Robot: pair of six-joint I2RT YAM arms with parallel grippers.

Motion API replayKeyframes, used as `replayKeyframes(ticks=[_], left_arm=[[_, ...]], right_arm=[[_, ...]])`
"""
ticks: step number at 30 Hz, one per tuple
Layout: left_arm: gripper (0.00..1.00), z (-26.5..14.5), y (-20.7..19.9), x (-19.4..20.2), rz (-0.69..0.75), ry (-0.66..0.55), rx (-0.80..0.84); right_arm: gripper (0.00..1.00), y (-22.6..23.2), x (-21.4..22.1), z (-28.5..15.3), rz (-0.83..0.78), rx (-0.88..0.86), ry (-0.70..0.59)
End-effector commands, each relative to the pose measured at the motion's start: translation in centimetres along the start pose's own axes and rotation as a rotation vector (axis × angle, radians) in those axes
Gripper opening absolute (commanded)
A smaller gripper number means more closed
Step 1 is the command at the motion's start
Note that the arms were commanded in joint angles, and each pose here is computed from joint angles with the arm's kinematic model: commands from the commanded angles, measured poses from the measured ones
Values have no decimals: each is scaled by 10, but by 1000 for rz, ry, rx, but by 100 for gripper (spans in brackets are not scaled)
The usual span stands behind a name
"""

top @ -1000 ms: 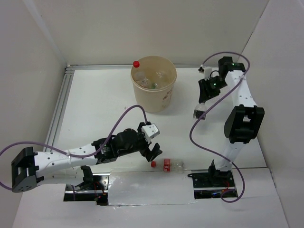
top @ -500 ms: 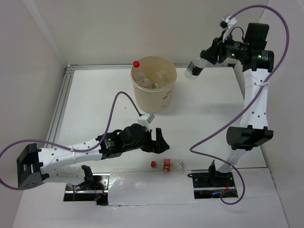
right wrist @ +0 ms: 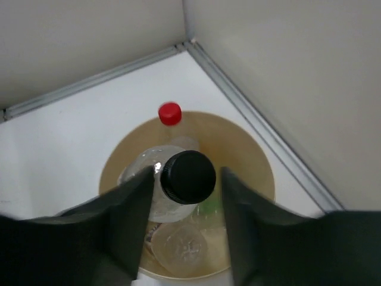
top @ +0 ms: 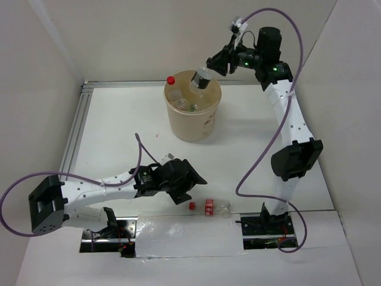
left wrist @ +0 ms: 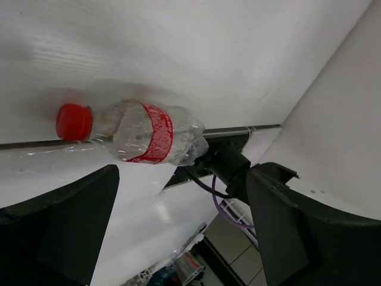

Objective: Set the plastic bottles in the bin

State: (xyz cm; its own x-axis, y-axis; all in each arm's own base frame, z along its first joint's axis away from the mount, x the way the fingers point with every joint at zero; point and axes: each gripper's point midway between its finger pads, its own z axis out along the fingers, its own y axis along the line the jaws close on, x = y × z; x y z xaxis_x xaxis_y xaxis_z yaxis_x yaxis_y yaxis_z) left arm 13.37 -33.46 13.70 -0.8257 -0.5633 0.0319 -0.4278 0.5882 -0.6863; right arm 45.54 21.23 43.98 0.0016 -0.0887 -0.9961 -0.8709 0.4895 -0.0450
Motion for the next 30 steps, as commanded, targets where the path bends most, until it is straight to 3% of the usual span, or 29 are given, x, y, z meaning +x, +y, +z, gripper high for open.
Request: replayKeyframes(ticks=[1,3,4,8,17,26,28,30], left_arm=[[100,6,-6,5,-168,8,-47],[100,9,3,7,-204,13,-118],[100,15,7,9,-214,19,-153],[100,30,33,27,-266,76,-308],[100,38,46,52,-300,166,-424],[100,91,22,53,-259,182,-394],[90,100,17,55,-232,187,-393],[70,101,3,54,-204,178,-354]], right_arm=[[61,-18,24,15,3,37,21],[80,-21,33,5,43,39,38],[84,-18,34,-1,50,28,39],[85,-9,41,-40,98,39,41],[87,29,88,-120,160,81,67],[87,41,131,-163,228,129,124],[87,46,139,-170,239,123,133],[87,47,149,-178,256,136,143]])
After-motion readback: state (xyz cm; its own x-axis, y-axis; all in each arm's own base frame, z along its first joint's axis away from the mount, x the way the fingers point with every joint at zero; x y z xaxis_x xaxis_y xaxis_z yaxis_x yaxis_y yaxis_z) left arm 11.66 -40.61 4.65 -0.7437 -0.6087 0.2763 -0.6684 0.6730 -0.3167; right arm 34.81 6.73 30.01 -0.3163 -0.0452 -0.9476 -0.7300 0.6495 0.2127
